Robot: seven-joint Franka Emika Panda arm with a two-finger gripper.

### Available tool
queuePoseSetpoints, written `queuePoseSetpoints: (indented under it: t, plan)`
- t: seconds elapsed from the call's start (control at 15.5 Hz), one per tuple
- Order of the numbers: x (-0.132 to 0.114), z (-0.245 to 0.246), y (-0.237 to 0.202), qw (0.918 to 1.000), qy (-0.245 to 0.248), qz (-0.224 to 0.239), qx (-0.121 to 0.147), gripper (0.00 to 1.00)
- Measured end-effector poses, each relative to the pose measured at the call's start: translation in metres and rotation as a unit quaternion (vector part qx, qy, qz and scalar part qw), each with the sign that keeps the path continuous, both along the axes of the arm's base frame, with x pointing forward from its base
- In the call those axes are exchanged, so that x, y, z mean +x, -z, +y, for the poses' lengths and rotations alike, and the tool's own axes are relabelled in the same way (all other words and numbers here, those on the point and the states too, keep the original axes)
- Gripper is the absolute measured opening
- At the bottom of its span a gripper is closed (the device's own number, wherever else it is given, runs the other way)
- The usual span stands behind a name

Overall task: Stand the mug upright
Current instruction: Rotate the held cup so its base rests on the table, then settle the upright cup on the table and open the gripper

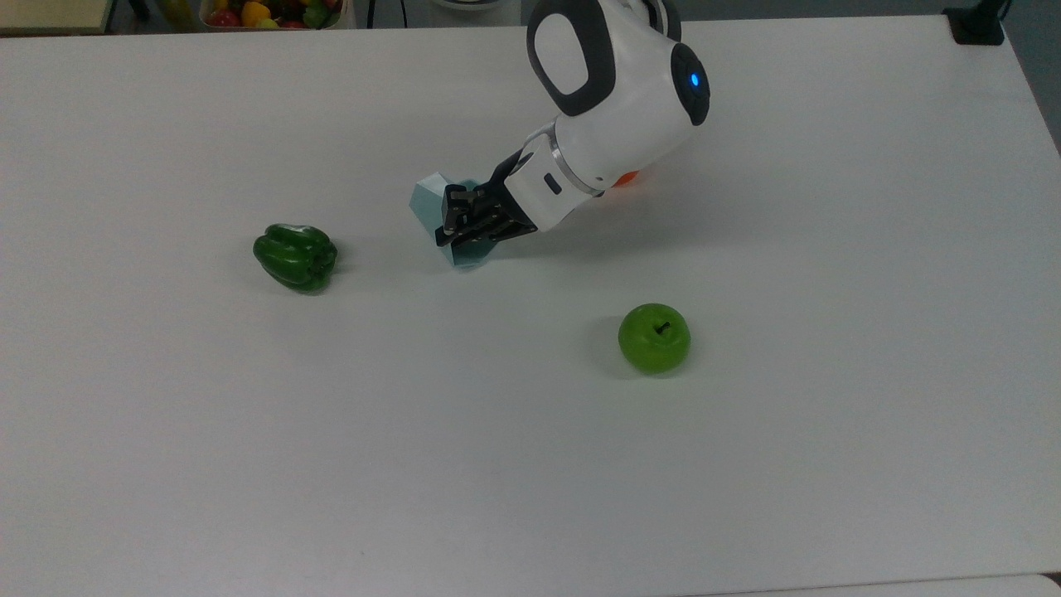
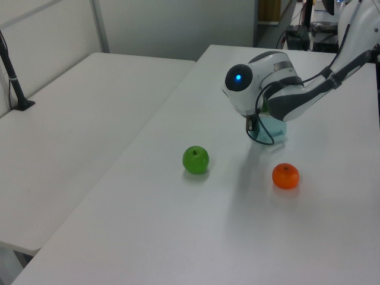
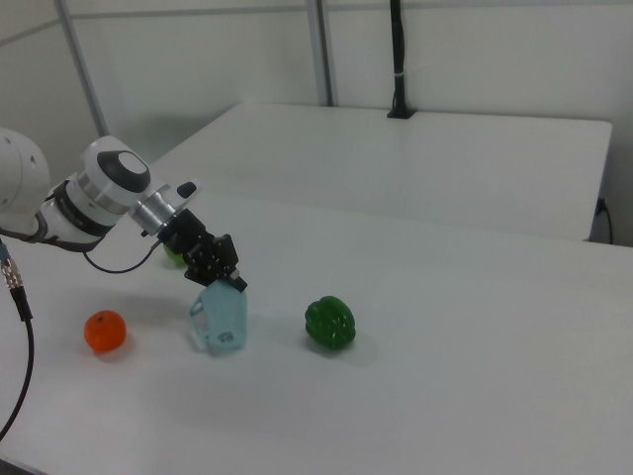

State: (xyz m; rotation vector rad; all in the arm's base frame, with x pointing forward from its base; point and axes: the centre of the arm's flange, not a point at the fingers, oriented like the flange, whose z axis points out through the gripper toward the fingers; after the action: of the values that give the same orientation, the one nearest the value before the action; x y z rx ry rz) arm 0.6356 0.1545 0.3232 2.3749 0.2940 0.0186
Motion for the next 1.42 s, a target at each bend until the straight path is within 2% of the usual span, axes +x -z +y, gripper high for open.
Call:
queuePoseSetpoints:
  t: [0.39, 0.58, 0.71, 0.84, 1.03, 1.29, 1.42]
  plan:
    - [0.005, 0.001, -0.014, 0.9996, 0.014, -0.014, 0.020, 0.14]
    - [0.016, 0.005, -0.050, 0.9959, 0.015, -0.072, 0.054, 0.14]
    - [0.022, 0.003, -0.076, 0.9872, 0.021, -0.131, 0.088, 0.14]
    - [0.025, -0.002, -0.085, 0.9784, 0.029, -0.170, 0.114, 0.14]
    - [0.027, -0.006, -0.081, 0.9590, 0.030, -0.226, 0.168, 0.14]
    - [0.020, -0.014, -0.077, 0.9374, 0.022, -0.267, 0.222, 0.14]
    - [0.012, -0.019, -0.080, 0.9222, 0.033, -0.293, 0.251, 0.14]
